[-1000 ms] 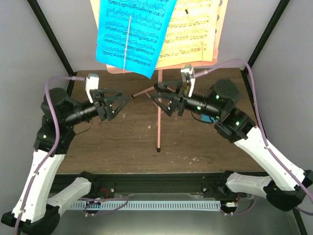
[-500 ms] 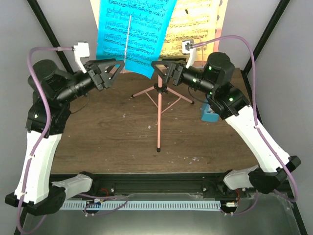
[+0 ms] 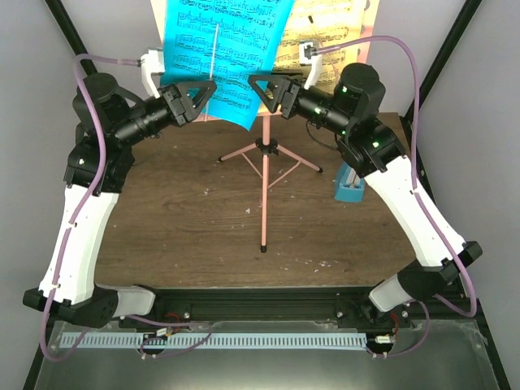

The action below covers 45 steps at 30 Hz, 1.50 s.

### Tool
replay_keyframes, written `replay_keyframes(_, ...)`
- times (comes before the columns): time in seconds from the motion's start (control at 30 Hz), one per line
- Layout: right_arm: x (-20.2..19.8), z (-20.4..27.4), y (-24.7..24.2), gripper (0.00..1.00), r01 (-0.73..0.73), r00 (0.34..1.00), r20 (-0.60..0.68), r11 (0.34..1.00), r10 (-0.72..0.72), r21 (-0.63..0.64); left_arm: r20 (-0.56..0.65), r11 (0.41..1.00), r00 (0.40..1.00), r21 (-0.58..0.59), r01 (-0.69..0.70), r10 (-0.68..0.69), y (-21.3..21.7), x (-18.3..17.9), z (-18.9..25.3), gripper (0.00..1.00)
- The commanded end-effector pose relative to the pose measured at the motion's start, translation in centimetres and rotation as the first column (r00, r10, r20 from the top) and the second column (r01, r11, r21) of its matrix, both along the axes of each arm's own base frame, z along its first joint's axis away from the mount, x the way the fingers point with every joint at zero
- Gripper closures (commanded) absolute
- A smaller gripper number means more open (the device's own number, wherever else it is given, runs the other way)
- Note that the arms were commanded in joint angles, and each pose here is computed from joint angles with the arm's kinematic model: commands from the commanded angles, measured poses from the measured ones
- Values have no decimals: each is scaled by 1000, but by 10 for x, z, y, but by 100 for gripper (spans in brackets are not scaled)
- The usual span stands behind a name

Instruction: Pack up the instrument practice props

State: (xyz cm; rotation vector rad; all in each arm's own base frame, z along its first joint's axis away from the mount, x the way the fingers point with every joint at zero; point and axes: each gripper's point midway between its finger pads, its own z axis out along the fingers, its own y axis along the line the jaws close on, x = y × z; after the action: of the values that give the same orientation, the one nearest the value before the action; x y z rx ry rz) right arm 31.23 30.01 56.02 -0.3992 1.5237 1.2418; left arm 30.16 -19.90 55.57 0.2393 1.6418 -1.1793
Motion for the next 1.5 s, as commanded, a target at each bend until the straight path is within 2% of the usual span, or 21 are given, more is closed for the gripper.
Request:
replay_keyframes(0.0,-1,27,-1,43,-18,998,67,999,15,41,44,998,998,-39,47,-45,-4,-4,19,56)
replay_keyframes(0.27,5,39,2,51,-23,995,100,998,17,60,55,995,995,-51,85,-82,-12,5,26,63)
replay_keyframes(0.53,11,39,4,67,-15,994,109,998,8,65,96,992,990,-65,106,-100,-15,6,36,63)
replay_keyframes(0.83,17,39,2,75,7,993,113,998,-15,66,93,991,990,-68,112,-106,-18,13,37,67)
replay_keyframes(1.0,18,39,2,83,11,993,115,998,-19,64,99,992,990,-65,112,-105,-19,15,38,77)
replay_keyframes(1.23,20,38,2,94,17,993,118,998,-25,61,104,994,990,-50,101,-96,-18,17,34,100)
replay_keyframes(1.33,20,38,1,99,20,992,120,998,-28,60,120,994,988,-37,102,-97,-19,16,33,100)
replay_keyframes(1.47,19,39,0,99,22,992,125,998,-29,59,174,993,978,-7,114,-111,-20,11,33,100)
